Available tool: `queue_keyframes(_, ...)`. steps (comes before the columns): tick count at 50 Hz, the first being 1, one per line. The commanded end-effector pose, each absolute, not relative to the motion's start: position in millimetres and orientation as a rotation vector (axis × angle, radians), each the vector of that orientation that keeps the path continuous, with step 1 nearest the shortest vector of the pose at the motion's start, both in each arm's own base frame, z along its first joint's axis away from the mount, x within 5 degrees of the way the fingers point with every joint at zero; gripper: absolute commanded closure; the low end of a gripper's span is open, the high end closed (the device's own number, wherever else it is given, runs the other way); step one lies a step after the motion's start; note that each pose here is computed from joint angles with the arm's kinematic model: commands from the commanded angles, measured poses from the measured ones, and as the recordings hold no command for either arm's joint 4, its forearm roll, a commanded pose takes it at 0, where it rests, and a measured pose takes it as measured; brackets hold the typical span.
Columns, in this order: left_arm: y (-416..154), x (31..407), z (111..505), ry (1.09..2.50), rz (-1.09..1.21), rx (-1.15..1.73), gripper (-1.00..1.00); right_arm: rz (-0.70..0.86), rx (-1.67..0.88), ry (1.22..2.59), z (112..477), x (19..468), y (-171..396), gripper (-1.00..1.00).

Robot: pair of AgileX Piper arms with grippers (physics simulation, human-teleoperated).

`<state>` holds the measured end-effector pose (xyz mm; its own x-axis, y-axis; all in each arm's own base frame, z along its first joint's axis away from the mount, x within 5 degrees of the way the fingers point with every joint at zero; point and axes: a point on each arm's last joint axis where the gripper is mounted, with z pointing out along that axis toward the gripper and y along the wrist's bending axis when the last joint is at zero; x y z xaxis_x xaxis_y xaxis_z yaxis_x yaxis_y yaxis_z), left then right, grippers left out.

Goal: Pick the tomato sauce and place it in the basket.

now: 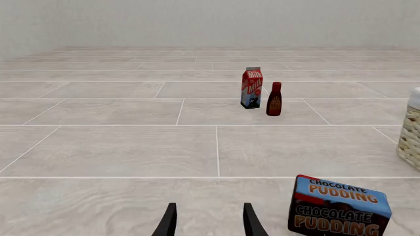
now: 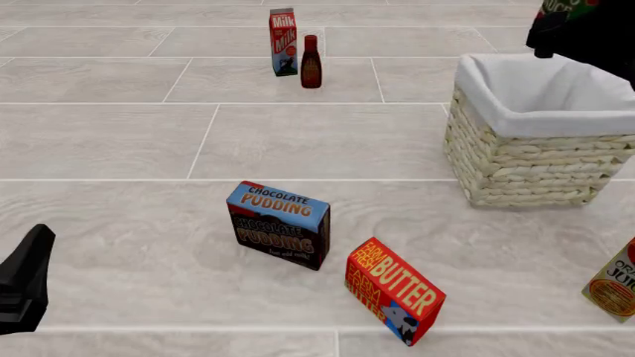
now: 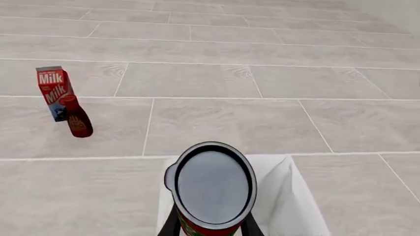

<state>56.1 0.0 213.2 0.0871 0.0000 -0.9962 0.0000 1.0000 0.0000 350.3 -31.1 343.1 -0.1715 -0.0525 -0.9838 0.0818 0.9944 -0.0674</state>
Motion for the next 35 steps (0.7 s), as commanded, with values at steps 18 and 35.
queue_keyframes(18, 0, 56, 213, 1.484, 0.000, 0.000, -1.00, -0.169, 0.003, 1.779, 336, 352, -42, 1.00)
queue_keyframes(35, 0, 56, 213, 1.484, 0.000, 0.000, -1.00, -0.172, -0.004, 1.792, 331, 351, -41, 1.00)
